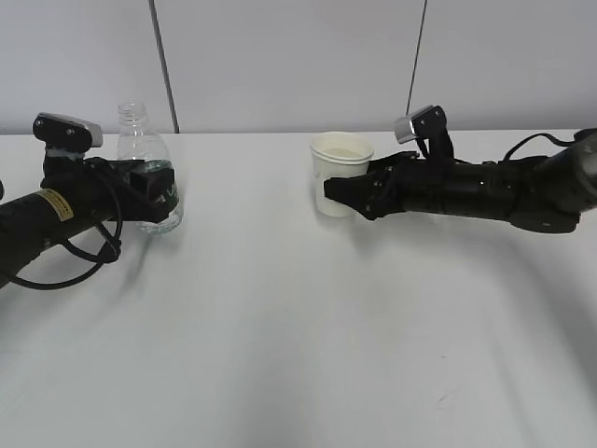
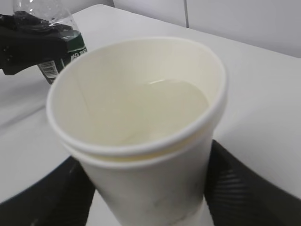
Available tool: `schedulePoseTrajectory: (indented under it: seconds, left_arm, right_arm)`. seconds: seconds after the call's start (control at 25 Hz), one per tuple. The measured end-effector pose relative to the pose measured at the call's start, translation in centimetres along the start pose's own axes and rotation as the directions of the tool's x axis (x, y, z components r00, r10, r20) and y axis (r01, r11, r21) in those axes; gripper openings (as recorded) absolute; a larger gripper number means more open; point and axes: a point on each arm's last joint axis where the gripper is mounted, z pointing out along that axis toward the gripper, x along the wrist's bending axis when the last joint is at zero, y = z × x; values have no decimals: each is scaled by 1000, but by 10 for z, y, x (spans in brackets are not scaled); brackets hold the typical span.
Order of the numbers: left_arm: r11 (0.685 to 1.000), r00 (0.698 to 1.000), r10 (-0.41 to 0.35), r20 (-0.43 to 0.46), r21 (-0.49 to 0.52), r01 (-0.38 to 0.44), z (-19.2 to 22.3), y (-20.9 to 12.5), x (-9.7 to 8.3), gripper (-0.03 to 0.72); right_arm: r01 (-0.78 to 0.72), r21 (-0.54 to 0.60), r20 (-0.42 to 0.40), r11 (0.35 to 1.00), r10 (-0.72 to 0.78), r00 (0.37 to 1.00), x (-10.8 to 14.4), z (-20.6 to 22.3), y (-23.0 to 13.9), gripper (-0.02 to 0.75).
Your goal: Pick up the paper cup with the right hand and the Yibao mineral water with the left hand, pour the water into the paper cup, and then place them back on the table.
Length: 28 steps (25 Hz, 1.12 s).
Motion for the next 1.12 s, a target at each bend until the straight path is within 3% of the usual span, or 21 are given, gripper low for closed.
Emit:
schedulePoseTrajectory:
  seconds: [0.36, 1.12]
  left_arm:
    - [1000, 1000, 0, -1, 0, 0, 0, 0, 0, 323]
    - [1000, 1000, -5, 2, -19, 5, 2, -3, 0, 323]
  right_arm:
    - [28, 8, 101, 1000, -29, 994, -14, -25, -22, 522]
    - [23, -41, 262, 999, -11, 965, -15, -47, -48, 522]
